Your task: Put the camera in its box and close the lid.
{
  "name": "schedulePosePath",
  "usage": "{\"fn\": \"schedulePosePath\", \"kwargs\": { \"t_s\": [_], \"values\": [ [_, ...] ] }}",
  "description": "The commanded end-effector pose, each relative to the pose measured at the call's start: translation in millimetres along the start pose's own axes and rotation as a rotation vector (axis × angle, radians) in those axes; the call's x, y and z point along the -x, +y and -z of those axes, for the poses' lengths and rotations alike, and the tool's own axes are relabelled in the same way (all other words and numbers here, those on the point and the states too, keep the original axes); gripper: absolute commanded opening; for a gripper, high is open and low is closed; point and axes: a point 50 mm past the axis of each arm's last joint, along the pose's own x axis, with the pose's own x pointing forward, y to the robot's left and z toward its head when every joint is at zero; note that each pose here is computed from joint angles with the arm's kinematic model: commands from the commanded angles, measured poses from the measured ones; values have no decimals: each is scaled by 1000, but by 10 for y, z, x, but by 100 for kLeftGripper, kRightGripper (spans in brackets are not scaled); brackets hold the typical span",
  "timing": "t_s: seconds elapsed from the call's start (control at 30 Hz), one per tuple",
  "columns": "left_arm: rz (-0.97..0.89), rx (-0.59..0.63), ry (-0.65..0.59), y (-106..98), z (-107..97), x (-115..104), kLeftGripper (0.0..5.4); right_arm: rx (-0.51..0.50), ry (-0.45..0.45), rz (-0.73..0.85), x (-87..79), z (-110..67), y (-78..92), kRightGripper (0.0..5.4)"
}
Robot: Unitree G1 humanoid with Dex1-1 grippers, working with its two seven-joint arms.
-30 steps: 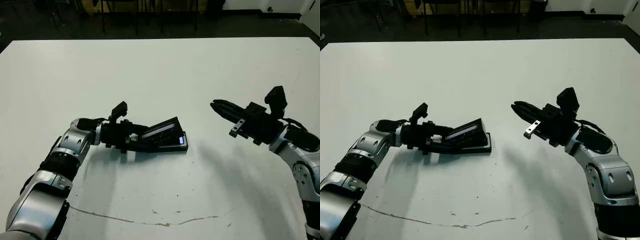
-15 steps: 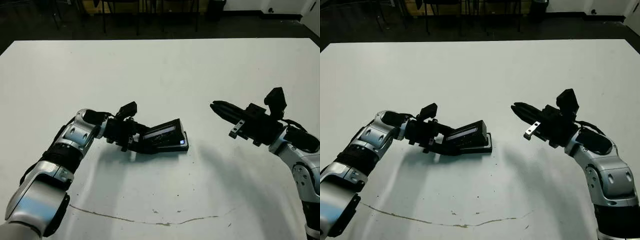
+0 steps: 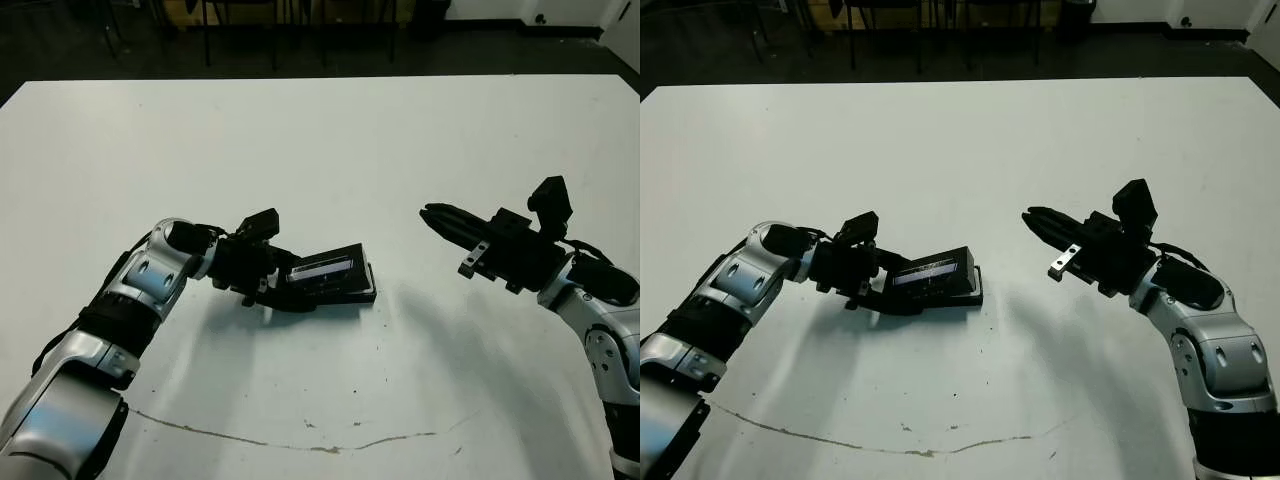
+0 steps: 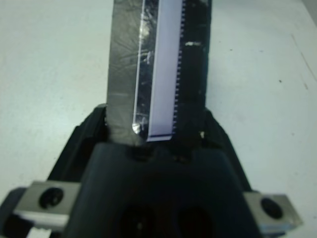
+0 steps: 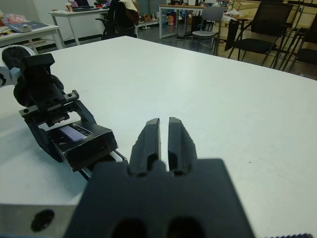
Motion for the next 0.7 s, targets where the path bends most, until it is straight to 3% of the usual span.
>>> {"fn": "schedulePosePath", "kwargs": {
  "t_s": [0.03,0.4,0.7],
  "values": [
    [51,106,55,-172,305,-68,280,-2,27,5,11,45,-5,0],
    [-95,41,78,-265,370,-90,280,6,25,3,-9,42,8,0],
    [-91,77,149,-287,286,-251,280,9,22,5,-13,46,14,0]
  ]
}}
